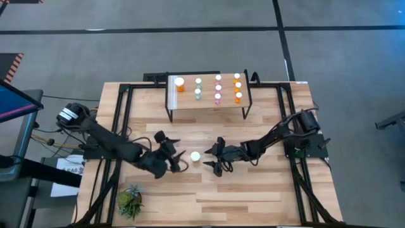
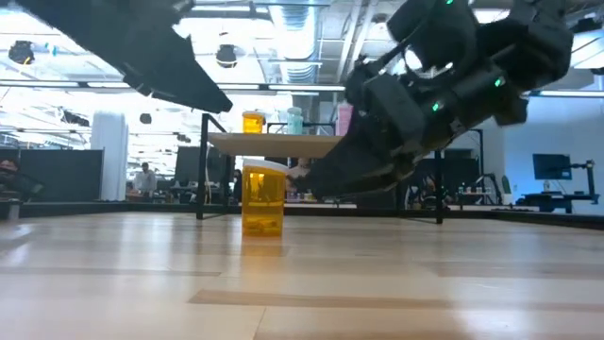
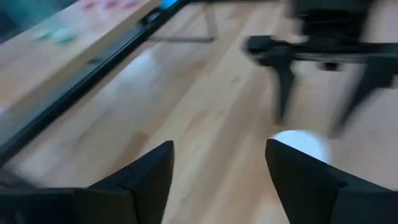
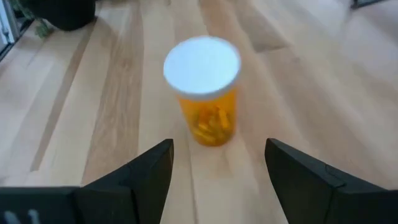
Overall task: Pick and place medicine bottles onto shelf by color
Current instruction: Put the large orange pill bottle on the shelf aligned with the other large orange pill bottle
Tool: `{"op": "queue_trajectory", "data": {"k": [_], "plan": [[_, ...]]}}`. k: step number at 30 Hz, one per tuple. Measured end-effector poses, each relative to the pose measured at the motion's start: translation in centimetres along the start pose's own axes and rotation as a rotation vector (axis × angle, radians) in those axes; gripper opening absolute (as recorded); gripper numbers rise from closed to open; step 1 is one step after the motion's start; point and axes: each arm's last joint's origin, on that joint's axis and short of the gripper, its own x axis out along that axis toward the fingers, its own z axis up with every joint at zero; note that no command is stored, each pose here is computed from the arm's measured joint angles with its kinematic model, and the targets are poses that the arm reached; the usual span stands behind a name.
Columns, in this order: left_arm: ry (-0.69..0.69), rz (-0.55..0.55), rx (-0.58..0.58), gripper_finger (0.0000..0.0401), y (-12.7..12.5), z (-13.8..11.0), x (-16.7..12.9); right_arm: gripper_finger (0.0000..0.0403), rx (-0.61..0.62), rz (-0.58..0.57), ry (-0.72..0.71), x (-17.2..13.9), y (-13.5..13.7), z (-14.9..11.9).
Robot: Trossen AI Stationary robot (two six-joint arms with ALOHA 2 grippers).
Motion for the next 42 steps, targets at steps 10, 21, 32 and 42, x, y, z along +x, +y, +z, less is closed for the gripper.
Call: {"op": "queue_trajectory", "data": {"k": [10, 21, 32, 42], "plan": [[-0.188, -0.261, -0.031, 0.0037, -0.8, -1.2, -0.3, 0.0276, -0.018, -0.106, -0.079, -4.7, -0.1, 0.7], [-0.266, -0.385, -0.063, 0.0001, 0.4, -1.5, 1.3, 0.0276, 0.003, -0.161, -0.108, -6.3, -0.7, -0.1], [-0.35, -0.417, -0.047, 0.0, -1.5, -3.2, 4.1, 0.0276, -0.008, -0.149, -0.138, -6.4, -0.5, 0.2], [-0.299, -0.485, -0.06, 0.0, -2.1, -3.4, 6.0, 0.0276, -0.01, -0.149, -0.135, -6.4, -0.5, 0.2]]}}
